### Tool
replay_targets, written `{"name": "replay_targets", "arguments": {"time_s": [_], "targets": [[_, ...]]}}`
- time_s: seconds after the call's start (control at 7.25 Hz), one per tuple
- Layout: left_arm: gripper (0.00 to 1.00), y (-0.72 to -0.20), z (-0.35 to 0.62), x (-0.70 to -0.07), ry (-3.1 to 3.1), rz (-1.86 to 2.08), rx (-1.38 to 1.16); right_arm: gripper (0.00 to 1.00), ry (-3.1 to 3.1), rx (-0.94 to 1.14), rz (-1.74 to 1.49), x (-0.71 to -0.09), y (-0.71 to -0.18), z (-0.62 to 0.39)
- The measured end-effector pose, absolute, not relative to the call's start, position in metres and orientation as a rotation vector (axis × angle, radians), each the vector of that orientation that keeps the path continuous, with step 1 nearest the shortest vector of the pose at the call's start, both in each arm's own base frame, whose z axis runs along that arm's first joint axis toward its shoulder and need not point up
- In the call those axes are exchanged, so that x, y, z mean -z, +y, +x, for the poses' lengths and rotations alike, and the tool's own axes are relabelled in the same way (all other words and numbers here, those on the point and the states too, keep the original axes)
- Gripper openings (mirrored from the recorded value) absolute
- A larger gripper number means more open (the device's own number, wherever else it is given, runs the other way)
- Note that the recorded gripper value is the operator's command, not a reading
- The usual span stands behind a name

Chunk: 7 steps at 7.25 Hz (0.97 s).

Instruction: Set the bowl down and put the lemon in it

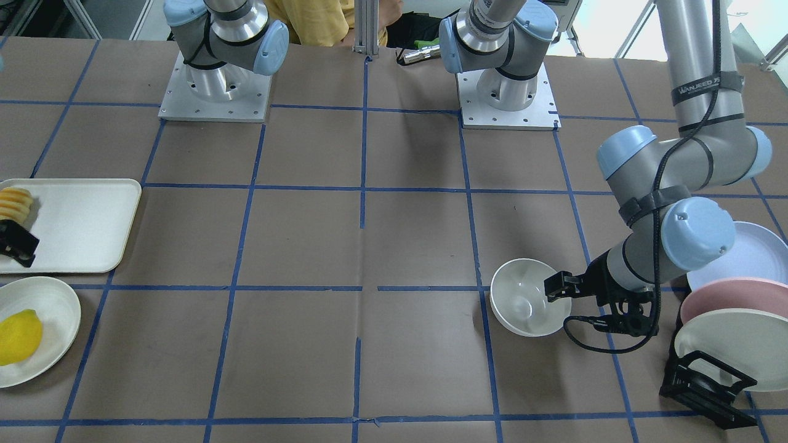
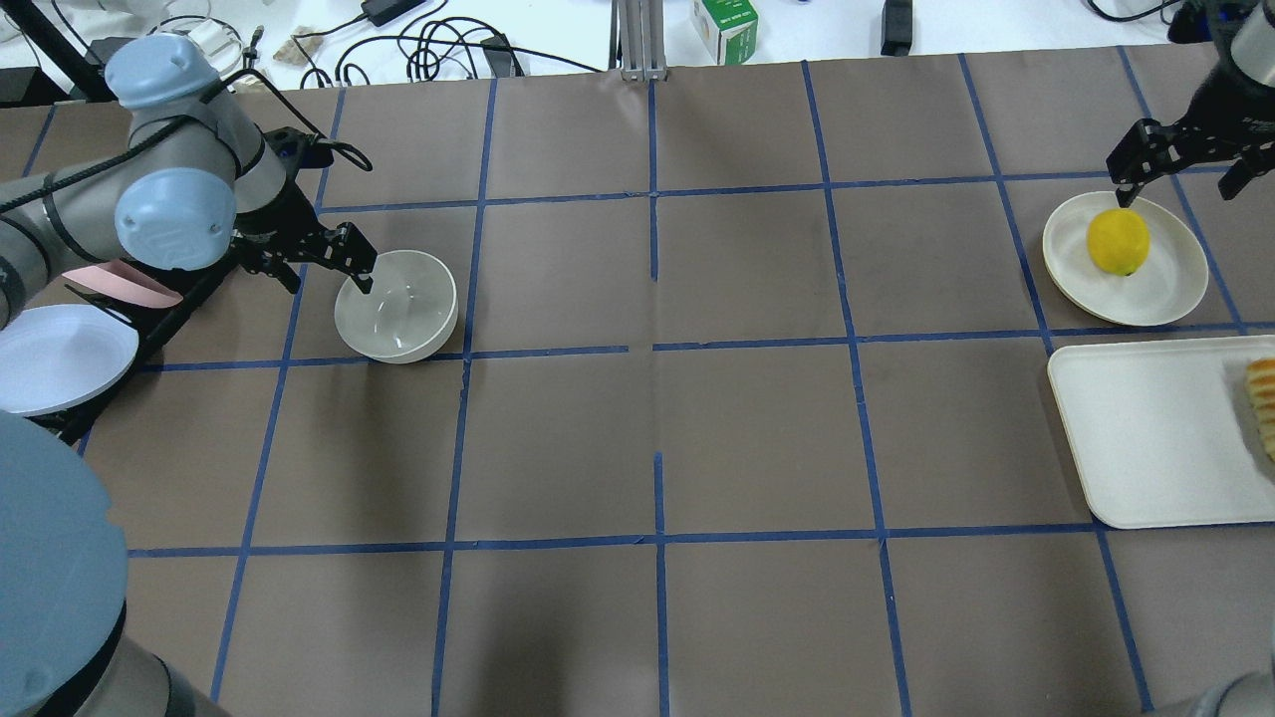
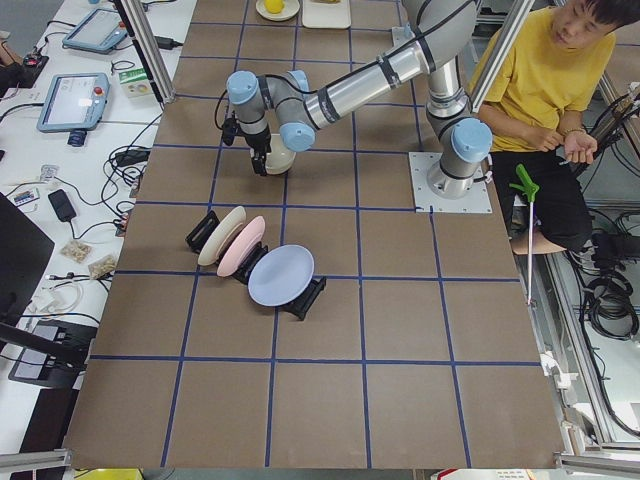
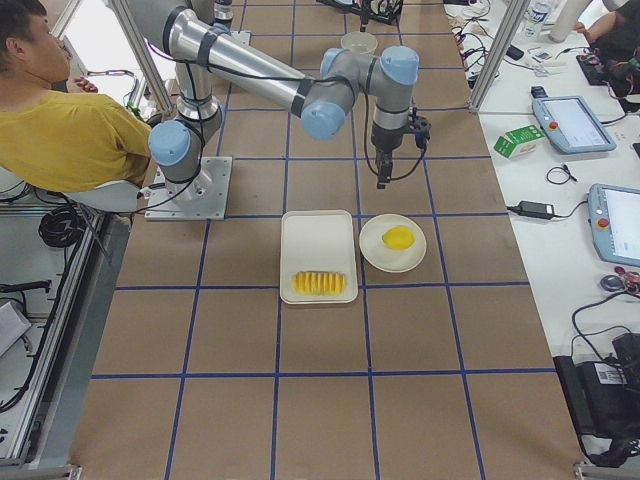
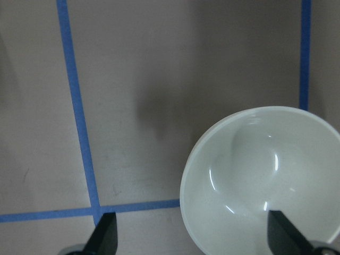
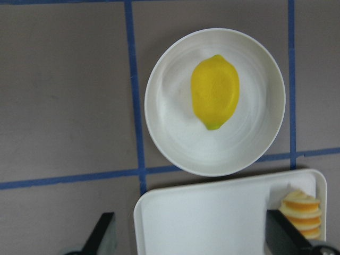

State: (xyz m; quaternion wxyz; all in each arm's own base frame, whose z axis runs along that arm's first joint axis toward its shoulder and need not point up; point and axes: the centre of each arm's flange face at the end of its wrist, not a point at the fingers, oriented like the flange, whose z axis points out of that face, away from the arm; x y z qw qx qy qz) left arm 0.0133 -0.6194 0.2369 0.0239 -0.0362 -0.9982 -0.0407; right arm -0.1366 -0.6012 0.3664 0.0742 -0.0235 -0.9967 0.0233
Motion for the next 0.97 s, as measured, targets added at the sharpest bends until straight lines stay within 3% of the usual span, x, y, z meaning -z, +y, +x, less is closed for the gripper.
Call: {"name": "replay_targets", "arguments": {"time_s": [0.14,0.28,0.41,0.55,0.97], "targets": [[0.80,-0.615,0.011,-0.222,-3.064,-0.105,0.133,1.00,-2.979,-0.113,-0.062,-0.339,-0.617,-0.155],[0.55,-0.612,0.009,-0.212,-3.043,-0.094,0.144,1.00,-2.978,-0.118,-0.056,-0.314,-0.628,-0.165],[0.21,-0.611,0.008,-0.206,-3.034,-0.092,0.153,1.00,-2.979,-0.120,-0.051,-0.292,-0.636,-0.171],[0.00,-0.610,0.008,-0.204,-3.030,-0.099,0.155,1.00,-2.975,-0.134,-0.043,-0.271,-0.645,-0.176],[0.00,-0.612,0.009,-0.205,-3.032,-0.103,0.137,0.99,-2.968,-0.155,-0.017,-0.213,-0.662,-0.187]]}}
